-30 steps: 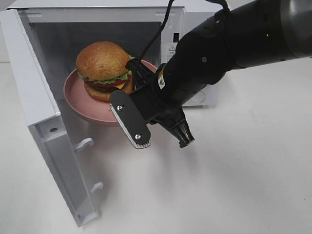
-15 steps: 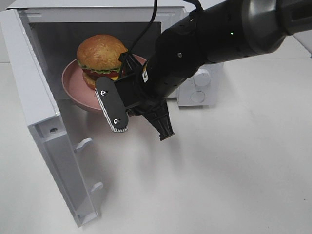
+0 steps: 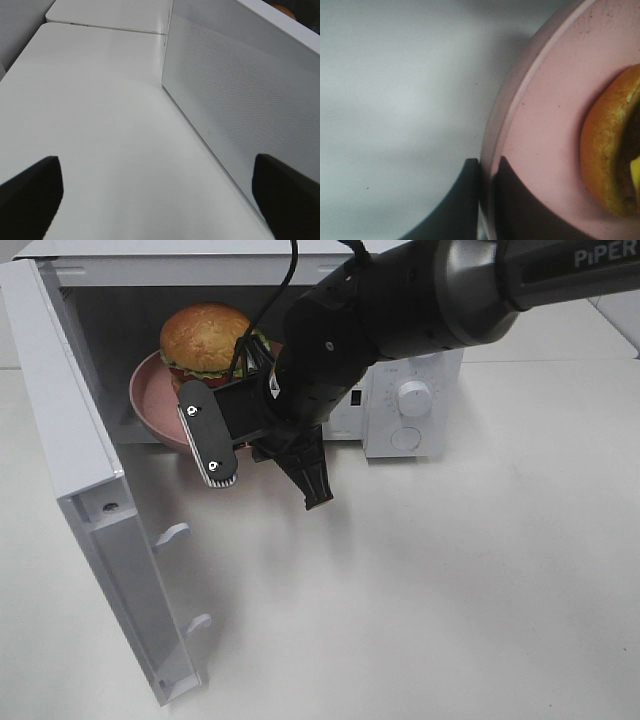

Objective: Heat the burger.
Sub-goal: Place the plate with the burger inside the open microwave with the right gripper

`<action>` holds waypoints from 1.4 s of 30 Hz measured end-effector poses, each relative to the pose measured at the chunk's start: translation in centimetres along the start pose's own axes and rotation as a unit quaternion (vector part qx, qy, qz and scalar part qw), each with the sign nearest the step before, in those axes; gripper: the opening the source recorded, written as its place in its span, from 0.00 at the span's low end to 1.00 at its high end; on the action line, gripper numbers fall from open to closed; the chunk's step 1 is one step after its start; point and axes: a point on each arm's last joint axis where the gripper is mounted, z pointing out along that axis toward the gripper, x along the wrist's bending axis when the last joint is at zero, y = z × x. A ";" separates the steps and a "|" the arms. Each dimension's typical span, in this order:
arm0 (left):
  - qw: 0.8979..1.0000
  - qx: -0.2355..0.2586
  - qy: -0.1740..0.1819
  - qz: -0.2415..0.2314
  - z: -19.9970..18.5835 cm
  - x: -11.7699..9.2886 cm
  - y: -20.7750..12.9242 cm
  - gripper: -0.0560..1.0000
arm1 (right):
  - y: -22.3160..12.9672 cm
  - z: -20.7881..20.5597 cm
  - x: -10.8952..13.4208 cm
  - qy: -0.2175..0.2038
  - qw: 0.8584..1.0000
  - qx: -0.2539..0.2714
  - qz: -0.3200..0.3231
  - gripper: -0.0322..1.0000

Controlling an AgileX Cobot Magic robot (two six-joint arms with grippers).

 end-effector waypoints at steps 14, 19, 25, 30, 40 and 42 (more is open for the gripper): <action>1.000 0.000 0.000 0.000 0.0 0.0 0.0 0.97 | 0.5 2.5 -2.7 -0.006 1.000 0.016 0.026 0.05; 1.000 0.000 0.000 0.000 0.0 0.0 0.0 0.97 | 0.6 3.1 -3.7 -0.017 0.999 0.015 0.033 0.05; 1.000 0.000 0.000 0.000 0.0 0.0 0.0 0.97 | -0.2 3.8 -4.4 -0.022 0.998 0.021 0.050 0.05; 1.000 0.000 0.000 0.000 0.0 0.0 0.0 0.97 | -0.5 4.2 -4.9 -0.027 0.998 0.025 0.051 0.05; 1.000 0.000 0.000 0.000 0.0 0.0 0.0 0.97 | -0.8 5.4 -5.3 -0.025 0.998 0.032 0.052 0.05; 1.000 0.000 0.000 0.000 0.0 0.0 0.0 0.97 | -0.8 5.6 -5.2 -0.020 0.998 0.033 0.052 0.06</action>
